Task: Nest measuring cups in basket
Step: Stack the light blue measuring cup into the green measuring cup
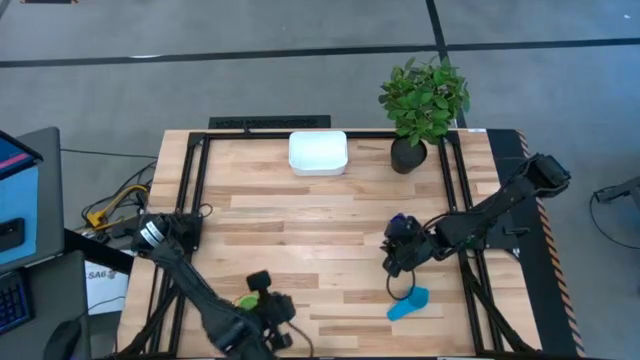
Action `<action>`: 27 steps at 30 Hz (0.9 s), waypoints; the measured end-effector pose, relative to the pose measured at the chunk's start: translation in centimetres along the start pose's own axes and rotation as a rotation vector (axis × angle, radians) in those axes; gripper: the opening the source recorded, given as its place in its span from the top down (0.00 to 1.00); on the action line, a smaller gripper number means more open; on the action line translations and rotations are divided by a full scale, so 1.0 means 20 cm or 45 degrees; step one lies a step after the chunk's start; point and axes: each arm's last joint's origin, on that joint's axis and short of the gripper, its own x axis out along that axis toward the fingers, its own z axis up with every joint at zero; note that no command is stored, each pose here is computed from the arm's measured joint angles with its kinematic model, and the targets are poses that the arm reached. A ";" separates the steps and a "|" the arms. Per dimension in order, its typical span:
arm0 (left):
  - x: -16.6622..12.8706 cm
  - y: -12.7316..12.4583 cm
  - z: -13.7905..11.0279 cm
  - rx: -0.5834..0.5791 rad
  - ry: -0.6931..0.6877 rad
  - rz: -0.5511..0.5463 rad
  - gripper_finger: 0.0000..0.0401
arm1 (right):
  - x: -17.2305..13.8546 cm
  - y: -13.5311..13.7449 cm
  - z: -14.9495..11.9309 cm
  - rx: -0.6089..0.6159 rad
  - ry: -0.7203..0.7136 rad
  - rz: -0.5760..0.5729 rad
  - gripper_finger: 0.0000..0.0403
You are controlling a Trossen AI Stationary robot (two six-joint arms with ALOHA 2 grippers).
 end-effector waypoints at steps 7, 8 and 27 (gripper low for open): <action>0.26 0.11 0.08 0.139 0.050 0.039 1.00 | -0.11 -0.01 -0.13 0.074 0.264 0.026 0.75; 0.30 0.12 0.10 0.155 0.049 0.018 1.00 | -0.12 0.01 -0.15 0.086 0.273 0.049 0.75; 0.73 0.54 0.23 0.248 -0.206 -0.365 1.00 | -0.40 0.12 -0.39 0.352 0.456 -0.066 0.75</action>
